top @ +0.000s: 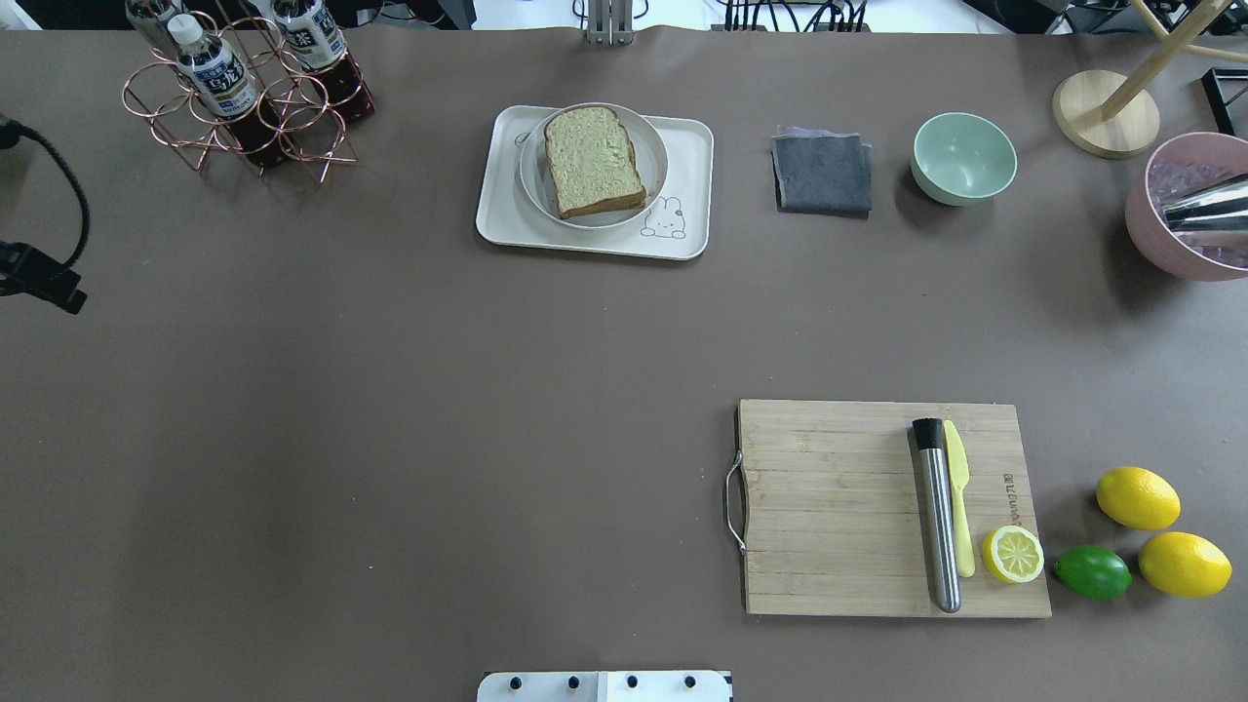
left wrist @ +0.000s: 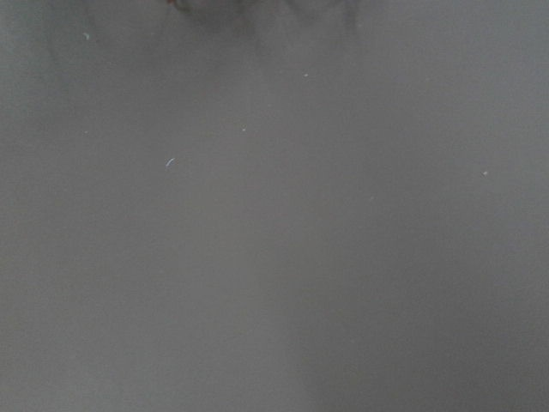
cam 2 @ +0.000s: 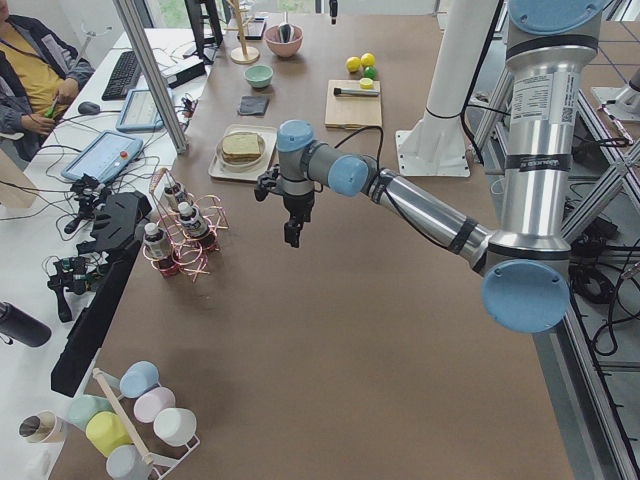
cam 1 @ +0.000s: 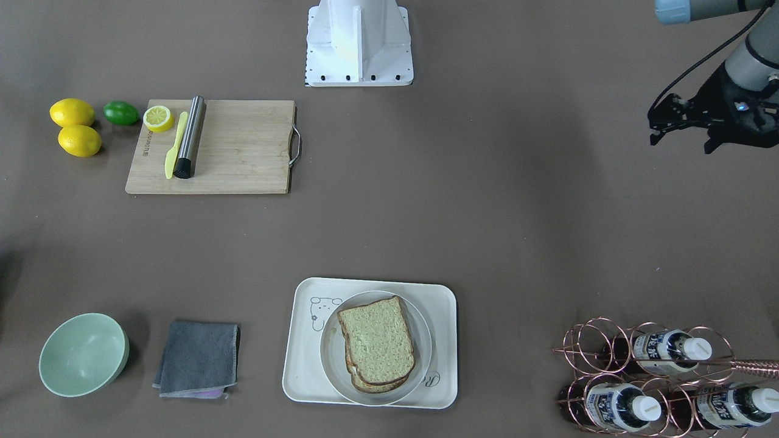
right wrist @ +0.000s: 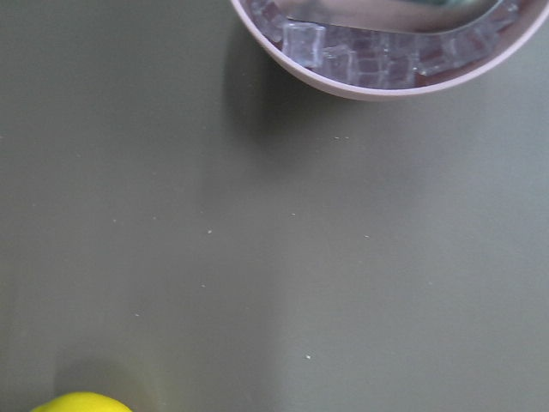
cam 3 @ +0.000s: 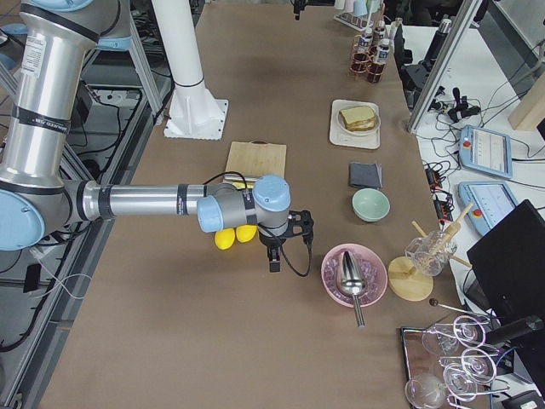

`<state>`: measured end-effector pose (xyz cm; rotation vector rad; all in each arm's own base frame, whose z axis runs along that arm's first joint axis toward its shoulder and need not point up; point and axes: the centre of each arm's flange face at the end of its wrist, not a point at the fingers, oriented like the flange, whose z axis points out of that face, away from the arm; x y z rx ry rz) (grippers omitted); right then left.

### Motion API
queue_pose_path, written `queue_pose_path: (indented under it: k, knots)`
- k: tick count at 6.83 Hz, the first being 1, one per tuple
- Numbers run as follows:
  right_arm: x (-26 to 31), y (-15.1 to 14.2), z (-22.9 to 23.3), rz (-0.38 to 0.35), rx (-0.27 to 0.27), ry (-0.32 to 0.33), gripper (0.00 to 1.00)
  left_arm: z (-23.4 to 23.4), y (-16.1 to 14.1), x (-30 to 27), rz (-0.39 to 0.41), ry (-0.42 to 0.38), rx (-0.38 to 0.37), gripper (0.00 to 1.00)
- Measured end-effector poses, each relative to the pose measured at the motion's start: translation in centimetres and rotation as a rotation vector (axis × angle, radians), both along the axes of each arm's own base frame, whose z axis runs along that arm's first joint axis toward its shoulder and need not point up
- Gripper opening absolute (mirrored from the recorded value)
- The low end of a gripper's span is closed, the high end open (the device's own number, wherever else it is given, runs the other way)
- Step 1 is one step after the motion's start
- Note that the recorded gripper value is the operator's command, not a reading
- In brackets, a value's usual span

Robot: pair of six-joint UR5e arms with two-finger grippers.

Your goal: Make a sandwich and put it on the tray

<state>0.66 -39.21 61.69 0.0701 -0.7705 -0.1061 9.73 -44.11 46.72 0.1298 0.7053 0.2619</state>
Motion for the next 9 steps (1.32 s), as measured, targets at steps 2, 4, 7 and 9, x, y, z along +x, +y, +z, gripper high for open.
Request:
queue_pose_path:
  k: [2, 4, 7, 9]
  knots:
    - [2.0, 0.9, 1.4, -0.008, -0.001, 0.02, 0.99, 4.9, 2.6, -5.9, -0.022, -0.024, 0.004, 0.97]
    - [2.9, 1.6, 2.6, -0.007, -0.01, 0.042, 0.99, 8.5, 3.5, -9.9, -0.02, -0.046, -0.003, 0.97]
    - [3.1, 1.5, 2.5, -0.011, 0.001, 0.056, 0.99, 11.7, 3.4, -11.4, 0.007, 0.012, -0.03, 0.98]
    - [2.9, 0.4, 1.2, -0.011, 0.031, 0.048, 0.99, 12.9, 3.4, -12.5, -0.012, 0.025, -0.047, 0.98]
